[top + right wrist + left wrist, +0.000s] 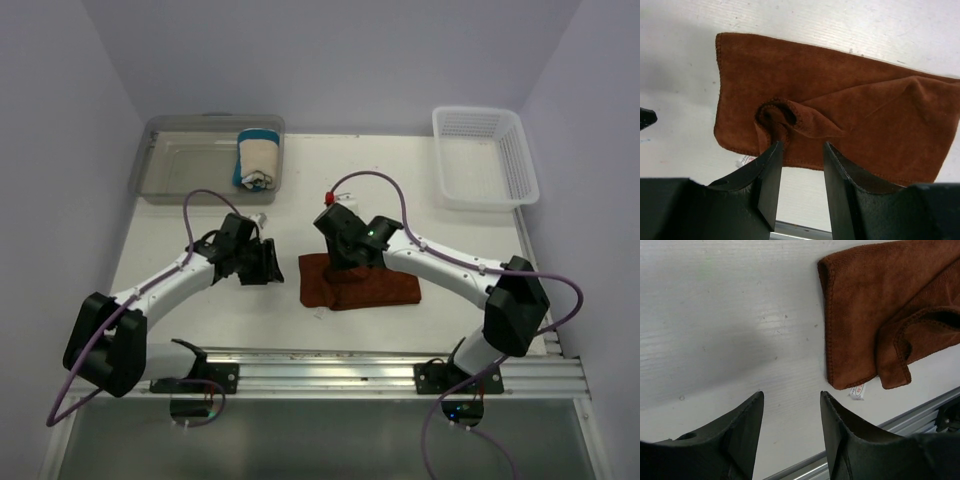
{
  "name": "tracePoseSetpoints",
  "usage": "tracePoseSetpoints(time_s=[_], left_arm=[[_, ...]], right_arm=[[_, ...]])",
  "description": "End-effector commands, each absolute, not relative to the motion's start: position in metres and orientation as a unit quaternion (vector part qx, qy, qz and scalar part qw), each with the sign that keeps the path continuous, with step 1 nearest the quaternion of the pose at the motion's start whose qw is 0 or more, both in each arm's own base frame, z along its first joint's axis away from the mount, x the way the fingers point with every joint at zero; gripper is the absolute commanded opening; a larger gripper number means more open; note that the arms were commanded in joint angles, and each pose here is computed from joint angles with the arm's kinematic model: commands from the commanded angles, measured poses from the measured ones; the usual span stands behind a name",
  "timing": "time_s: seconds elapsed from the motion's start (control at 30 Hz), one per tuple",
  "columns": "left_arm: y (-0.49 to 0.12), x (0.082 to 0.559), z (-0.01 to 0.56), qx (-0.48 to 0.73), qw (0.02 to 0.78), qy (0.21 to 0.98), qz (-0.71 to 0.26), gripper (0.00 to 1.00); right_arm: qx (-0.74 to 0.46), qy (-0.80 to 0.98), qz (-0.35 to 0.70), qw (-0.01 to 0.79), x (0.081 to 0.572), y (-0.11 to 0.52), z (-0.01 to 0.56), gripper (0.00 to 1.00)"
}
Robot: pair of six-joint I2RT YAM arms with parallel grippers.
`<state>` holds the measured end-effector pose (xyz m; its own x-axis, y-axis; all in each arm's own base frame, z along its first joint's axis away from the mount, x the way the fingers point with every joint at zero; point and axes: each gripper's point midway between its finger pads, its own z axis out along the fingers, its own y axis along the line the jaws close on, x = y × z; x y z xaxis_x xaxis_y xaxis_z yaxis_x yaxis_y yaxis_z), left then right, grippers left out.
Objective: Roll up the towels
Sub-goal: Fold the towel
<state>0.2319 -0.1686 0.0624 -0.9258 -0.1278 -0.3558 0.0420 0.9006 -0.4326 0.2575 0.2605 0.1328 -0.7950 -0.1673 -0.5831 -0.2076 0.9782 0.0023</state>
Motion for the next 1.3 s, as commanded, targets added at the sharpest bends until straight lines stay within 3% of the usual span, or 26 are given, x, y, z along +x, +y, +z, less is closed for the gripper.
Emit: tracePoseSetpoints(time_s=[0.0, 0.13, 0.27, 0.57, 0.8, 1.27], left_arm=[[-0.182, 0.248, 0.075, -0.024, 0.218, 0.947, -0.235, 0.53], [-0.179, 0.248, 0.073, -0.023, 0.216, 0.95, -0.227, 0.53], [-0.177, 0.246, 0.072, -0.024, 0.214, 0.951, -0.221, 0.53], [-0.172, 0.24, 0.061, -0.036, 0.203, 0.955, -0.212, 0.52], [-0.17, 0.243, 0.062, -0.04, 0.207, 0.956, -0.203, 0.52], [-0.19, 0.235, 0.049, -0.026, 0.176, 0.952, -0.248, 0.51]], right_arm=[[-0.144, 0.941, 0.079, 0.297, 0.255, 0.277, 0.127, 0.42], [-0.187, 0.936, 0.092, 0.282, 0.253, 0.285, 0.114, 0.54], [-0.198, 0.938, 0.083, 0.27, 0.258, 0.289, 0.105, 0.54], [-0.166, 0.947, 0.046, 0.273, 0.273, 0.274, 0.097, 0.38], [-0.173, 0.94, 0.052, 0.288, 0.283, 0.285, 0.106, 0.0], [-0.209, 0.935, 0.067, 0.278, 0.301, 0.322, 0.103, 0.0]])
